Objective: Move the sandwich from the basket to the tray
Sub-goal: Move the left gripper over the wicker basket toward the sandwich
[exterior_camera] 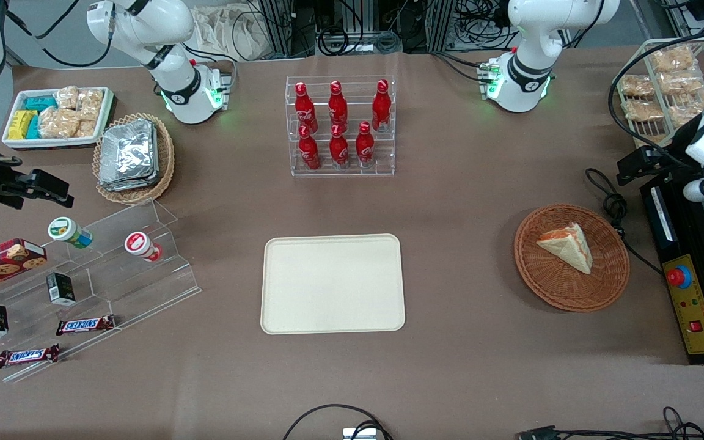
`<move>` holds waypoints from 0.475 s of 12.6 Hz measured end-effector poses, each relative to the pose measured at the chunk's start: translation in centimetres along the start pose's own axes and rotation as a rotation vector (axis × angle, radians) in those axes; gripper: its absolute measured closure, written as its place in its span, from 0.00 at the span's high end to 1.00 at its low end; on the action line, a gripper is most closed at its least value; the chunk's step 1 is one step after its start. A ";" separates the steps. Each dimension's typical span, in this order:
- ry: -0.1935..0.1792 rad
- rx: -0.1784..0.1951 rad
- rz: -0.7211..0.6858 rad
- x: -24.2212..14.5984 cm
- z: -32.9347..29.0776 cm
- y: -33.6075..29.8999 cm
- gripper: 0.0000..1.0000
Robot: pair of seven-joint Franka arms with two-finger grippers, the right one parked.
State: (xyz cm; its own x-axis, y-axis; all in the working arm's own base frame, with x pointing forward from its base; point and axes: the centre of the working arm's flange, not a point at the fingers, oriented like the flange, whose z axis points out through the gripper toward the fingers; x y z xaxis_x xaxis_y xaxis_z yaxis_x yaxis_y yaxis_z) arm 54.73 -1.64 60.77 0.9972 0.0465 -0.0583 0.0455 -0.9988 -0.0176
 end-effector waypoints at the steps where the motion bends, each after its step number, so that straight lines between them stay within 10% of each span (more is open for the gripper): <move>1: 0.001 0.000 0.000 0.0 0.0 0.0 1.00; 6: -0.005 0.001 -0.002 0.3 0.3 -0.3 1.00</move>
State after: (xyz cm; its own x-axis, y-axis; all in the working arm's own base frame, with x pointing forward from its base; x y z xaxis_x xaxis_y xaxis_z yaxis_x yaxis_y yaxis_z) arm 55.00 -1.35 60.46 0.9968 0.0482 -0.0636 0.0471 -0.9987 -0.0185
